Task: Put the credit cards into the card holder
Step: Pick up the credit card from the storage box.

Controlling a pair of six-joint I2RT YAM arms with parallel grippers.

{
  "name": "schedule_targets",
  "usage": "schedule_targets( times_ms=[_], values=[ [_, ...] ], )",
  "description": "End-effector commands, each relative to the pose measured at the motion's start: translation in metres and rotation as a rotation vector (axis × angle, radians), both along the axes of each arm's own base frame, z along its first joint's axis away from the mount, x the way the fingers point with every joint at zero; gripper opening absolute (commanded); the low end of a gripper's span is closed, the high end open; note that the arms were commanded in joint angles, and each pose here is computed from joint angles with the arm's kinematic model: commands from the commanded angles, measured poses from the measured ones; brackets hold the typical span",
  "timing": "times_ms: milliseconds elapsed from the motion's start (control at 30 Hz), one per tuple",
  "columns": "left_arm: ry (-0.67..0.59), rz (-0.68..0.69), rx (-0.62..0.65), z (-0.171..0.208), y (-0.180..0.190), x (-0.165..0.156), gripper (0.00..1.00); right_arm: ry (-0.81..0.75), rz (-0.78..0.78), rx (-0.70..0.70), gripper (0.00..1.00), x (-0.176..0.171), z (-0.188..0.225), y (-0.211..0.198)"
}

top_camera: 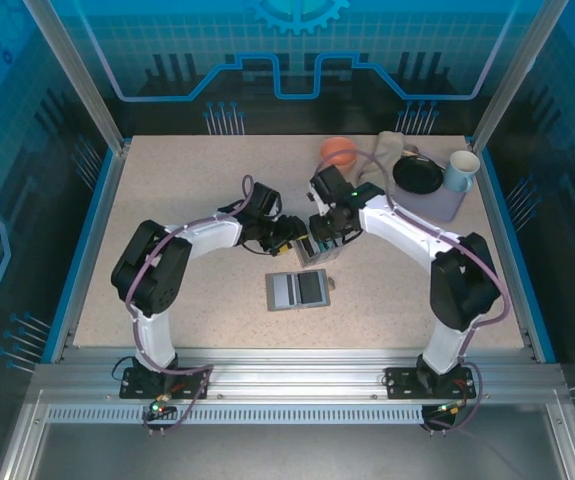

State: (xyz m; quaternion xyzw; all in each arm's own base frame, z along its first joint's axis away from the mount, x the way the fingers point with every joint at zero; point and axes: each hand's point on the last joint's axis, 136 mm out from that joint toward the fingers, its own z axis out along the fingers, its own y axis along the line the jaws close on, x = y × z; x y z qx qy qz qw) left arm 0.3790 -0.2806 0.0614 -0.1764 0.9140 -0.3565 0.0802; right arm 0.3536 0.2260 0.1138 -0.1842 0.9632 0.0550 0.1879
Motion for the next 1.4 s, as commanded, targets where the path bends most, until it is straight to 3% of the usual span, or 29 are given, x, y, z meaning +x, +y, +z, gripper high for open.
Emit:
schedule_targets(
  times_ms=[0, 633, 1067, 1367],
  values=[
    [0.029, -0.003, -0.024, -0.002, -0.005, 0.004, 0.57, -0.016, 0.024, -0.076, 0.33, 0.003, -0.001, 0.002],
    [0.118, 0.028, 0.03, -0.046, 0.007, -0.01, 0.48, -0.003, 0.025, -0.311, 0.39, 0.011, -0.048, -0.006],
    [0.111, 0.042, 0.041, -0.046, 0.013, -0.012, 0.46, -0.107, -0.014, -0.365, 0.34, 0.02, -0.019, -0.023],
    [0.11, 0.042, 0.039, -0.045, 0.014, -0.012, 0.46, -0.081, 0.0, -0.353, 0.17, 0.016, -0.026, -0.02]
  ],
)
